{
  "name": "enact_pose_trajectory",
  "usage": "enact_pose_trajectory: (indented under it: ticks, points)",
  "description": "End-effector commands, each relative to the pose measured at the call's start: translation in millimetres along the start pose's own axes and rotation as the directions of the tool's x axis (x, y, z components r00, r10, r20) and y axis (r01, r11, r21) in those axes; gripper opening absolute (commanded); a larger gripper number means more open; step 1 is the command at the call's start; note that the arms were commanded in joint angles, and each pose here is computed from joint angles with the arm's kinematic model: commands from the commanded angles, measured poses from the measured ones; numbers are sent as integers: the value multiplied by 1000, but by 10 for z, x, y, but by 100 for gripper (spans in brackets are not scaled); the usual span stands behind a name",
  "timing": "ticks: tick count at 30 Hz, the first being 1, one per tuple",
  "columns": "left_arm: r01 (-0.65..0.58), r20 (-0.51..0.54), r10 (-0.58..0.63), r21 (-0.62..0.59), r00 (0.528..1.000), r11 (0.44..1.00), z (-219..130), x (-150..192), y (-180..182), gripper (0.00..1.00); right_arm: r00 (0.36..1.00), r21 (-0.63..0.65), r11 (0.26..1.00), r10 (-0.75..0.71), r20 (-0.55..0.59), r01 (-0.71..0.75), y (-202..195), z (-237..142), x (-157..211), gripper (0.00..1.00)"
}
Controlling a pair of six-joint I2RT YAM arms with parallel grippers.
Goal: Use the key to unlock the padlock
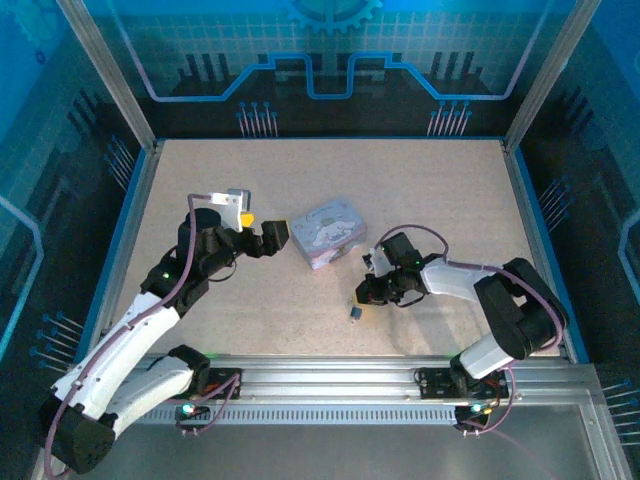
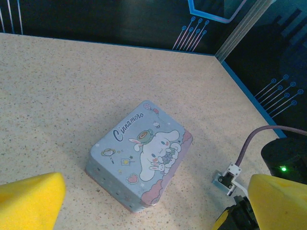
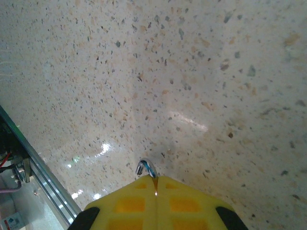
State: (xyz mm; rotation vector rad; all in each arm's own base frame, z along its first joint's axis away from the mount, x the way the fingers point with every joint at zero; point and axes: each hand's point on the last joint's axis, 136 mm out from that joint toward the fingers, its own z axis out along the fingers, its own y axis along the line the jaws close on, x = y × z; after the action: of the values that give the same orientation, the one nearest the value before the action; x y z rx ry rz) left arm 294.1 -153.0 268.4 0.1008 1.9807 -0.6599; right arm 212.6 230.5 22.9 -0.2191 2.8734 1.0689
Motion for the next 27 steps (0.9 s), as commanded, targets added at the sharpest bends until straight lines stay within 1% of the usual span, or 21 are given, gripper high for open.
enact_pose_trajectory:
  ticks: [1,5,14,22,27]
  points:
    - [-21,13,21,-27,1000,999,-39,-7,67,99,1000,-25,1000,-19,-9,19,91,37,-28,1]
    - [-22,15,22,-27,1000,999,-39,-10,67,99,1000,-18,1000,-21,-20,20,71,50,-15,2]
    - [-22,20,22,-30,1000,999,-45,-27,70,99,999,-10,1000,-26,-23,25,68,39,-17,10]
    - [-25,30,26,-40,999,999,-62,-52,83,99,999,1,999,-51,-10,51,119,-45,-53,14]
    - [-24,33,25,-45,999,999,-74,-75,84,99,998,3,998,-66,6,66,159,-119,-74,21]
